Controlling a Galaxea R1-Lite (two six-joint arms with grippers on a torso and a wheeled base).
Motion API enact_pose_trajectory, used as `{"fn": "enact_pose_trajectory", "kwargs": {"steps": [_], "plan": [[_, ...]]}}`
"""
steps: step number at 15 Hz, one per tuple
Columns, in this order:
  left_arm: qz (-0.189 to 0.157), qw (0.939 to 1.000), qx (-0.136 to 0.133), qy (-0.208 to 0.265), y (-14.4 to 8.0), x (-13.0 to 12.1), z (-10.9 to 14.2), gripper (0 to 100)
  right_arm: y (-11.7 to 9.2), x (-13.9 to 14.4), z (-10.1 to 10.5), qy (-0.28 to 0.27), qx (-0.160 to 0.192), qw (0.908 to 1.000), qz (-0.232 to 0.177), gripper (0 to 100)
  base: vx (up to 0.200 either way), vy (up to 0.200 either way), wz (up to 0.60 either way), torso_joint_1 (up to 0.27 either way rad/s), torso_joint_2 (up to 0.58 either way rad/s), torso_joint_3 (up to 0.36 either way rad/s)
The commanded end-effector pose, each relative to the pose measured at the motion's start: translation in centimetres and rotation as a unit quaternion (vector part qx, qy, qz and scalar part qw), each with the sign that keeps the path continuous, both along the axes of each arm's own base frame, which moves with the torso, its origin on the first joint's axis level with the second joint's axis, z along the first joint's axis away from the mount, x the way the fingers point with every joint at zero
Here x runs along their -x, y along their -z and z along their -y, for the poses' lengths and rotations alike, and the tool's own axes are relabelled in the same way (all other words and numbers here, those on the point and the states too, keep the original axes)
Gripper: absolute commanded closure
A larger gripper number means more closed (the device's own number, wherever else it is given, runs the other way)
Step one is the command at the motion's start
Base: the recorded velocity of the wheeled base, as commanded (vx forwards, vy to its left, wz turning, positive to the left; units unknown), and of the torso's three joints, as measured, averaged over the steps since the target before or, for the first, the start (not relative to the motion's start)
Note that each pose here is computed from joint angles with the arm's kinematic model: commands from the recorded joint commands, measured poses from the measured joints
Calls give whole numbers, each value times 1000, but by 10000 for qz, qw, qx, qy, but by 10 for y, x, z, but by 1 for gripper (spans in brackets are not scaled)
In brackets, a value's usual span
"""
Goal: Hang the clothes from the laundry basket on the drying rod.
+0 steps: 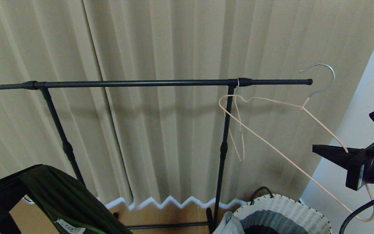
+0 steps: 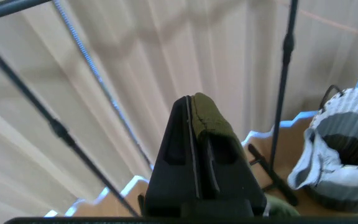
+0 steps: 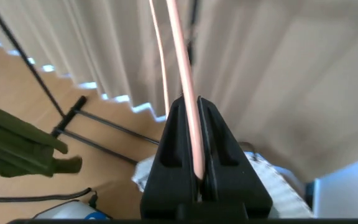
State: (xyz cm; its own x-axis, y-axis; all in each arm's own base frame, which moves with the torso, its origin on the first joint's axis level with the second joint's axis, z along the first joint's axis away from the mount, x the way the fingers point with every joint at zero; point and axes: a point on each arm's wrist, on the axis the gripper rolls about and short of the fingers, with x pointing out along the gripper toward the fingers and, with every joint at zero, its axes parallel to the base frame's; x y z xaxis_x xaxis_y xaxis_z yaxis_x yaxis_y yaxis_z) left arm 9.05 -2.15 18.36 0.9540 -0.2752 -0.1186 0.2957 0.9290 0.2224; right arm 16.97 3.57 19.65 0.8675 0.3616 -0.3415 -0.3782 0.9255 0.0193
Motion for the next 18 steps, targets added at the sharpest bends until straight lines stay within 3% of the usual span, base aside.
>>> {"fn": "enact_pose_trajectory", "kwargs": {"steps": [1, 9, 15, 18], "plan": [[-3, 10000, 1, 1, 0, 0, 0, 100, 2, 0, -1, -39, 8, 10000, -37, 100, 0, 200, 0, 2, 2, 2], [-40, 10000, -7, 1, 2, 0, 0, 100, 7, -4, -6, -157, 44, 9997, -169, 100, -25, 200, 0, 2, 3, 3], [-184, 9998, -61, 27, 9, -1, 0, 100, 23, -7, -10, -220, 104, 9983, -535, 100, 0, 0, 0, 0, 0, 0], [-590, 9982, -142, 27, 21, -9, 2, 100, 25, -5, -18, -447, 122, 9973, -572, 100, 0, 0, 0, 0, 0, 0]]}}
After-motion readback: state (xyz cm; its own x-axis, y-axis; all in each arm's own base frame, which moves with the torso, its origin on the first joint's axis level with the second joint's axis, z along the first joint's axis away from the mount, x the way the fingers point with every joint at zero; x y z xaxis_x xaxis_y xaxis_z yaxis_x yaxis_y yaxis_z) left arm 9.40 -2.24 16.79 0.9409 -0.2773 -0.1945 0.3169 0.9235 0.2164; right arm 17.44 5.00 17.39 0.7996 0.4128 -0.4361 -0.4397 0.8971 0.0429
